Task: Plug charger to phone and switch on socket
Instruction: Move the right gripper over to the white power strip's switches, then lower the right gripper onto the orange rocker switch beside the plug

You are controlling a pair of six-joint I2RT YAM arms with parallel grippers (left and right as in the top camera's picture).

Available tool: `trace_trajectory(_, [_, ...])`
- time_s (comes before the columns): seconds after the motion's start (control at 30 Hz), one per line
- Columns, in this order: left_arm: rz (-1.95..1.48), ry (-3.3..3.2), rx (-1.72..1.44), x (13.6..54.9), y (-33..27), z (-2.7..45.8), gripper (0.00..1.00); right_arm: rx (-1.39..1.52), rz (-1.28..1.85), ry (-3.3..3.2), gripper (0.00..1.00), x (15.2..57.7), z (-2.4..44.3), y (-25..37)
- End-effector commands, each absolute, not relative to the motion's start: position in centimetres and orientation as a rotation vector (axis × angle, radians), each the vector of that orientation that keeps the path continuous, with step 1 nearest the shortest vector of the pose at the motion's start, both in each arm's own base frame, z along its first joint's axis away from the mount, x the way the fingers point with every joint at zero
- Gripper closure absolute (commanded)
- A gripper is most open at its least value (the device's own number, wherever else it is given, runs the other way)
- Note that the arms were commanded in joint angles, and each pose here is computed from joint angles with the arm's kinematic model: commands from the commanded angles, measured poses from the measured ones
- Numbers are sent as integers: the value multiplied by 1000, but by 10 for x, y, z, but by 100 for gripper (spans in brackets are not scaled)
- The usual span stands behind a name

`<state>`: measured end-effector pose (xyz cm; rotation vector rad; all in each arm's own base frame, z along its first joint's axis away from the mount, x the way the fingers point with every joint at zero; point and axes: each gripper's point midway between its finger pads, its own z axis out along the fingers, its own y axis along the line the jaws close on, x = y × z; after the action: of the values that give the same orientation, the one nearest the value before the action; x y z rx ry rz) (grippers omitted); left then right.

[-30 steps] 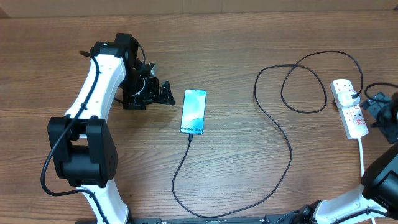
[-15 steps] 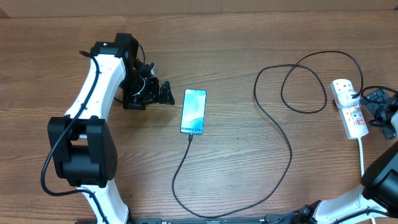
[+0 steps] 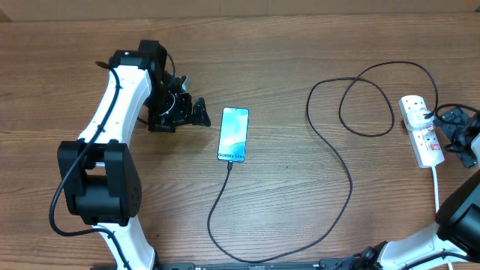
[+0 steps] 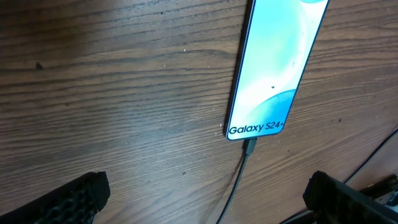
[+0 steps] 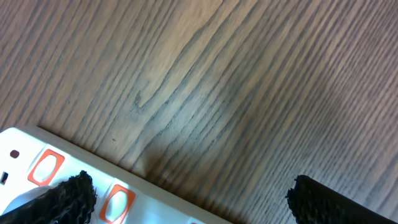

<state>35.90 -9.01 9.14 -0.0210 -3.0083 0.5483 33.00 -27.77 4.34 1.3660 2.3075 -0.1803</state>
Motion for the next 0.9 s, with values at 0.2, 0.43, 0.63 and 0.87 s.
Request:
trace_trajectory(0.2, [547, -3022, -15, 360, -92, 96, 0, 1371, -178, 2330, 0, 322, 24, -271])
trace_trajectory(0.43, [546, -3022, -15, 360, -92, 96, 0, 1385, -173, 2357, 0, 320, 12, -269])
trace_trajectory(0.63, [547, -3022, -15, 360, -92, 96, 0, 1393, -160, 2377, 0, 319, 3, -267])
trace_trajectory(0.87, [547, -3022, -15, 360, -92, 96, 0, 1375, -82, 2379, 0, 326, 2, -260])
